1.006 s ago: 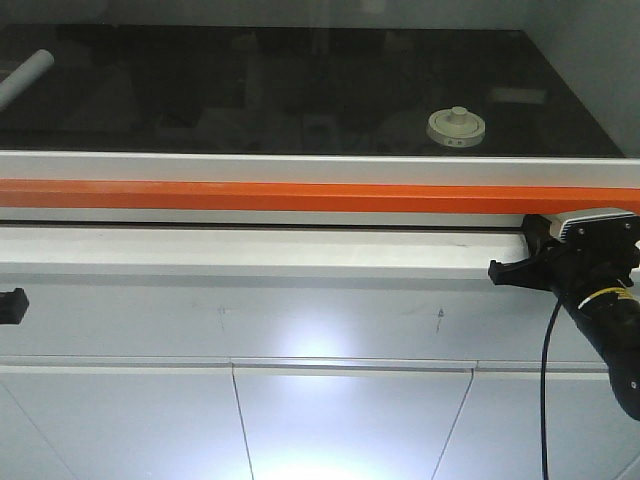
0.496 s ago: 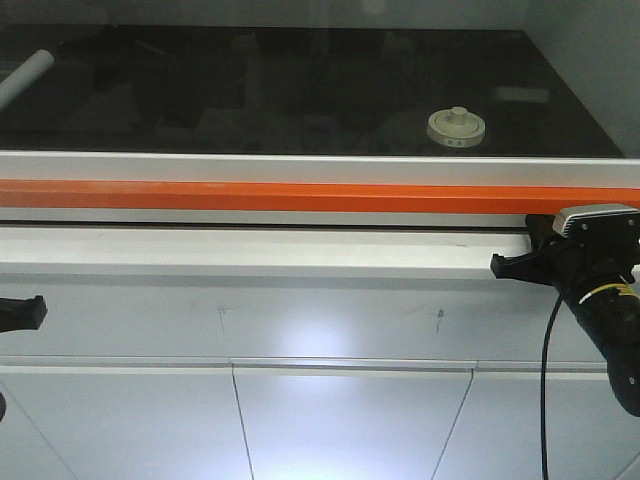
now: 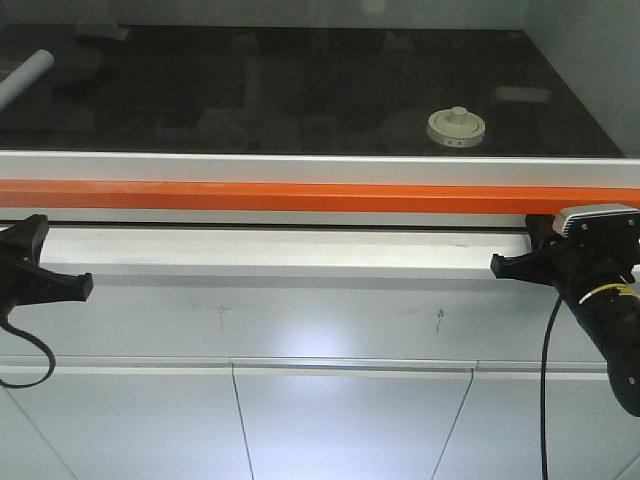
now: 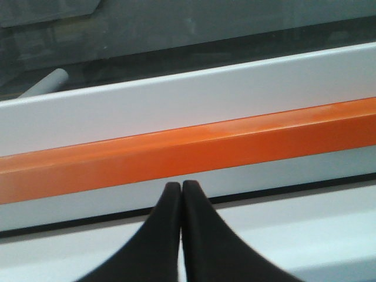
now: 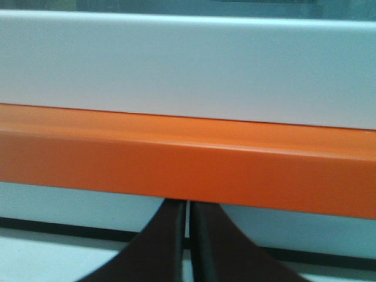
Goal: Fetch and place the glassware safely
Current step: 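Move both grippers to the orange sash handle bar, then push the orange handle bar upward with both grippers to raise the sash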
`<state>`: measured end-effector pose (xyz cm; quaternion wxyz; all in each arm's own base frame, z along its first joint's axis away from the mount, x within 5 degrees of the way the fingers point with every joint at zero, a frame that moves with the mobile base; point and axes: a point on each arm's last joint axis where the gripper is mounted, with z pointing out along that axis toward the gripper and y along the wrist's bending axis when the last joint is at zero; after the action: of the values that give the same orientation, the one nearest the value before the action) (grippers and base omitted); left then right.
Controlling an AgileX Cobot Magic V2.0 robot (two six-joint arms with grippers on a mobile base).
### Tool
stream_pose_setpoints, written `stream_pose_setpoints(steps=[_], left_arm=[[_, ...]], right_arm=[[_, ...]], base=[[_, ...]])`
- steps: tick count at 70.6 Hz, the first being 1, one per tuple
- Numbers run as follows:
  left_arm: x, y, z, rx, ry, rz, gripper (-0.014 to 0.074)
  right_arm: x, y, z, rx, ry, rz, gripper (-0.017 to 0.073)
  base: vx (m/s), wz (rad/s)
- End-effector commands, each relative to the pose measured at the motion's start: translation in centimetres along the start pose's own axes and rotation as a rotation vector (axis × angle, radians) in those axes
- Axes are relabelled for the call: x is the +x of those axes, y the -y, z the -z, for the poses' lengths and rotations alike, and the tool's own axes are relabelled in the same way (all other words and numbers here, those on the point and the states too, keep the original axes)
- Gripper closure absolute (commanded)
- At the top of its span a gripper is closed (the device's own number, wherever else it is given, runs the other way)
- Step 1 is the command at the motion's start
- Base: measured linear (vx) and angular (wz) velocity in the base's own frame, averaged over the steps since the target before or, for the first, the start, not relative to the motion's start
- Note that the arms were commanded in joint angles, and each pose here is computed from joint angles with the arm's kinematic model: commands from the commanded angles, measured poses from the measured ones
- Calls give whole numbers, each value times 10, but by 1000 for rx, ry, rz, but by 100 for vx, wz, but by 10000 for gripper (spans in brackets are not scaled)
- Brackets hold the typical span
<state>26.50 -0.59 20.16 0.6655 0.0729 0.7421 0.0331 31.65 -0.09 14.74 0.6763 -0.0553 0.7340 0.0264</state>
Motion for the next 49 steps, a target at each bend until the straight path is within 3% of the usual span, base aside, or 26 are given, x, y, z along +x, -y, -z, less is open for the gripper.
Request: stream_pose_setpoints(steps=[1,12,49], left_arm=[[-13,0,-13,1,94,21,601],[-1,2,-27,6,75,52,601],[9,2,-70,7,88,51,601]], right_arm=[[-25,3,-1,9,150,18,560],[-25,3,-1,9,150,18,560],[-25,3,-1,9,150,18,560]], base=[[0,0],[0,0],[0,0]])
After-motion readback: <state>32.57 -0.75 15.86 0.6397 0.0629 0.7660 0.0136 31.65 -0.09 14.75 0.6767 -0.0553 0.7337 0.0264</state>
